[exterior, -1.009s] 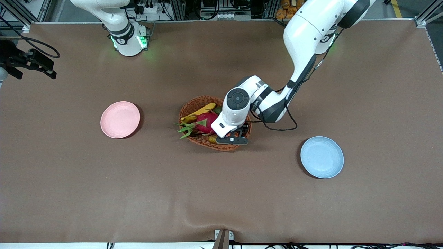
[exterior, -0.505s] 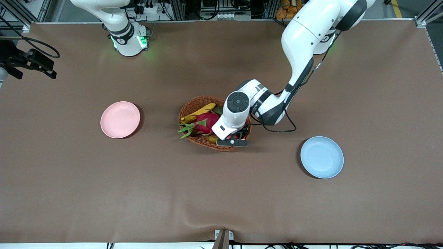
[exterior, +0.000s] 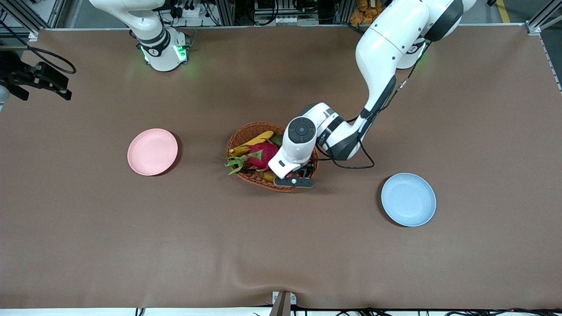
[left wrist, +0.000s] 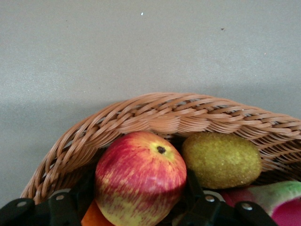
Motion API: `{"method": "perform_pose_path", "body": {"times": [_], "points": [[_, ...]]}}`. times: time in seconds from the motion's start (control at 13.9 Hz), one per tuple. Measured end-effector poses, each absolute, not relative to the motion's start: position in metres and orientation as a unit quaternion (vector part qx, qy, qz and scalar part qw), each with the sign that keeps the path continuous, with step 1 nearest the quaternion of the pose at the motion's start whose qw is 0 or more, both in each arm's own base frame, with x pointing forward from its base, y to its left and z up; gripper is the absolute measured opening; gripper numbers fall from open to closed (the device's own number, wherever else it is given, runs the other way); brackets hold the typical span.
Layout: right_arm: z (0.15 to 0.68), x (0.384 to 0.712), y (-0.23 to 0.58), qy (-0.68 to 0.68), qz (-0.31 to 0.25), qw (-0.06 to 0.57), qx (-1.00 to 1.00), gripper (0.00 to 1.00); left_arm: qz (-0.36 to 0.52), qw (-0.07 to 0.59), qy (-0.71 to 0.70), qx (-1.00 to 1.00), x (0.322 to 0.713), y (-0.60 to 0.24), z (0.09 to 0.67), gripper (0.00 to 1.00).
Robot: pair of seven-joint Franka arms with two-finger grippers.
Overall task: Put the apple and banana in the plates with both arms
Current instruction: 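Carry the apple to the blue plate while the right gripper reaches out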
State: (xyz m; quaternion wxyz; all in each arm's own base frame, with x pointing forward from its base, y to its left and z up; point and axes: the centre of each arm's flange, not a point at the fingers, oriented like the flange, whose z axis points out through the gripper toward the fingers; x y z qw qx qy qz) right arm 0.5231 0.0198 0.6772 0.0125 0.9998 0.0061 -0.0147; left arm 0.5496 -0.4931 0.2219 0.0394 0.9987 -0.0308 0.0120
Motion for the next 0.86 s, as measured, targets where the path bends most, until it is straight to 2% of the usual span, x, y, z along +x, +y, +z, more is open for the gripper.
{"method": "perform_pose_path", "body": {"times": [0.22, 0.43, 0.65, 0.86], "points": [[0.677, 0.523, 0.020, 0.006, -0.015, 0.012, 1.000, 1.00, 0.024, 0.047, -0.028, 0.998, 0.557, -0.495, 0.240, 0.79], [0.677, 0.523, 0.020, 0.006, -0.015, 0.012, 1.000, 1.00, 0.035, 0.036, -0.020, 0.999, 0.568, -0.483, 0.315, 0.79], [0.677, 0.523, 0.020, 0.006, -0.015, 0.012, 1.000, 1.00, 0.042, 0.012, 0.017, 0.999, 0.583, -0.428, 0.416, 0.79], [0.677, 0.523, 0.019, 0.006, -0.015, 0.012, 1.000, 1.00, 0.028, -0.012, 0.075, 0.997, 0.612, -0.346, 0.450, 0.79]]}}
